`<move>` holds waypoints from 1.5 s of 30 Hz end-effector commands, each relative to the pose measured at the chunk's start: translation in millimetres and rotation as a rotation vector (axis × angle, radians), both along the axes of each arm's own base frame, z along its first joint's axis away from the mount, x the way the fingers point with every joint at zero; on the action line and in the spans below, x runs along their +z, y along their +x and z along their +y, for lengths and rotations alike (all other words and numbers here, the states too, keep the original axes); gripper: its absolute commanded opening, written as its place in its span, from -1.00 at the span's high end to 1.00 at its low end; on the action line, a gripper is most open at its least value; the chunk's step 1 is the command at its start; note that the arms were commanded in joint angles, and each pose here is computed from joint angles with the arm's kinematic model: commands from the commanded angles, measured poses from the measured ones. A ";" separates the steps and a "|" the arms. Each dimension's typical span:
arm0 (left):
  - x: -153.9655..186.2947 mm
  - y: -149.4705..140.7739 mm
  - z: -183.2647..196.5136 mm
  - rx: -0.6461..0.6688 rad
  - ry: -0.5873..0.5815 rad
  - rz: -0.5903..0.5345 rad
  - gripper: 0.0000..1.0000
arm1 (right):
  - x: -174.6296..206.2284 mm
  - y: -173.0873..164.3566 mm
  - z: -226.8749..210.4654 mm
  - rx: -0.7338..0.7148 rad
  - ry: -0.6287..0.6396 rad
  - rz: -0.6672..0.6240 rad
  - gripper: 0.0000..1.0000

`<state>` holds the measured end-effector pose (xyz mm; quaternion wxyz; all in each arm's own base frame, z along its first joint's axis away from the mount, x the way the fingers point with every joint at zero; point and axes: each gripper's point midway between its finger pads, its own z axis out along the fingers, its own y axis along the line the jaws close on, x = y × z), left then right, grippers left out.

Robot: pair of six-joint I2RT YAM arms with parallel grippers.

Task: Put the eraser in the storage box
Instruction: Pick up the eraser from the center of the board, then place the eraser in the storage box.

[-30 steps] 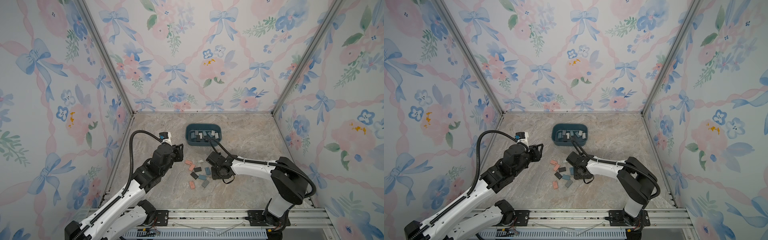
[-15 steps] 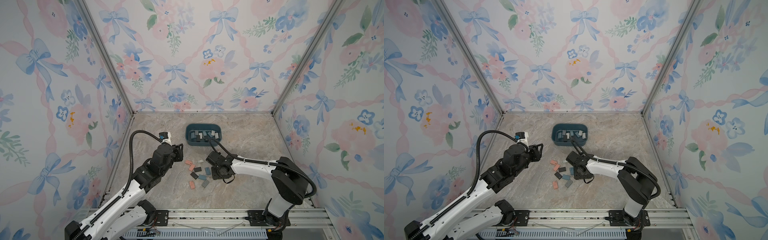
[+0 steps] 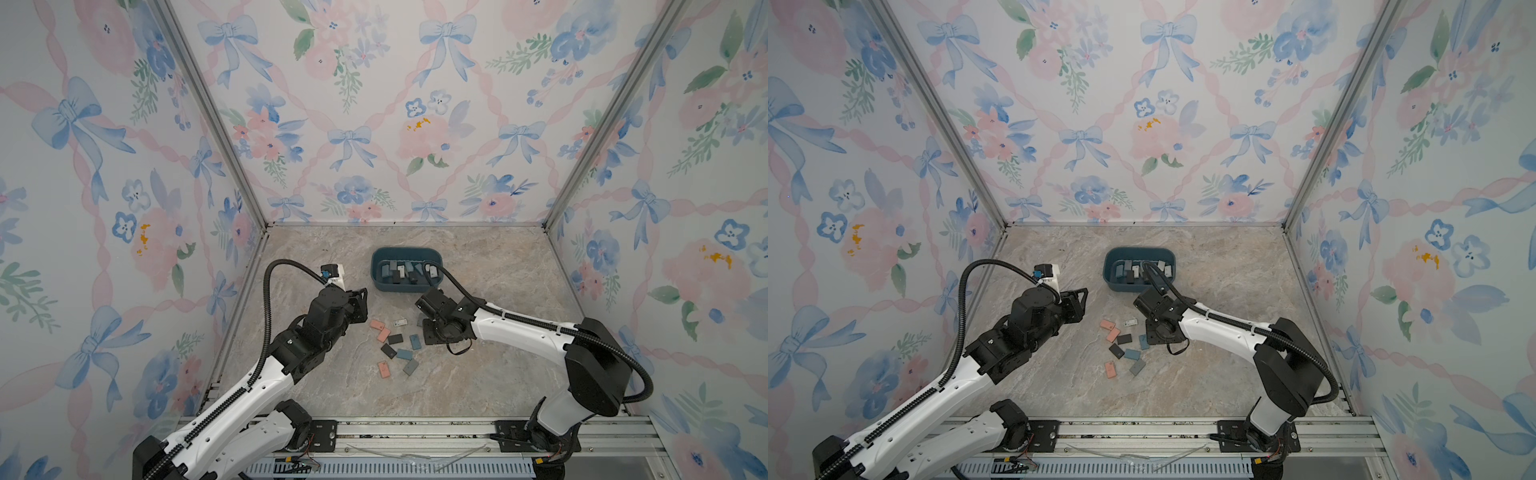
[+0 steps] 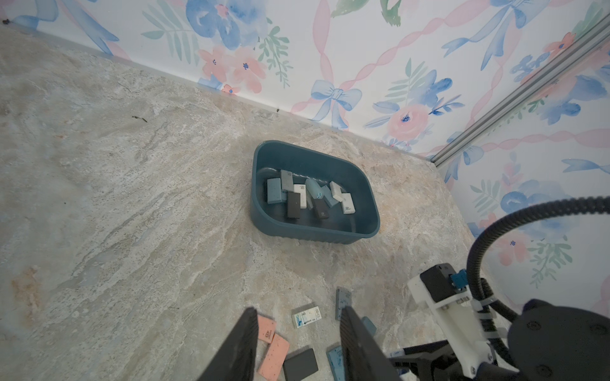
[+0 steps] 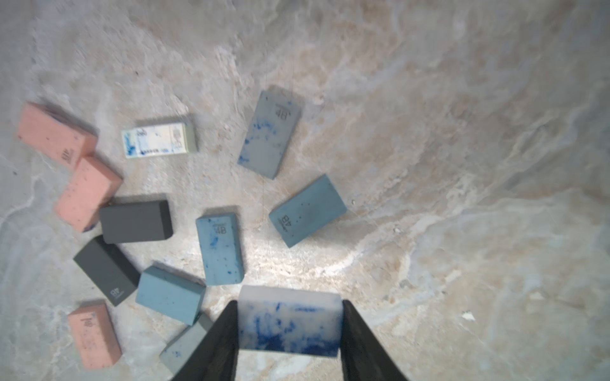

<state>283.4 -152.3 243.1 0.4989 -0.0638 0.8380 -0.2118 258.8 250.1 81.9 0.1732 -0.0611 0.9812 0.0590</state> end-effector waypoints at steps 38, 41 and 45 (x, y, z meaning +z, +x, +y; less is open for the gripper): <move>-38.8 11.8 2.4 0.040 0.035 0.099 0.11 | -4.1 206.1 47.6 0.028 0.035 -0.081 0.04; -39.8 11.9 2.5 0.038 0.035 0.103 0.12 | -10.1 208.2 47.4 0.016 0.038 -0.076 0.04; -39.8 12.2 2.1 0.037 0.033 0.104 0.12 | -15.3 210.0 48.5 0.007 0.042 -0.073 0.03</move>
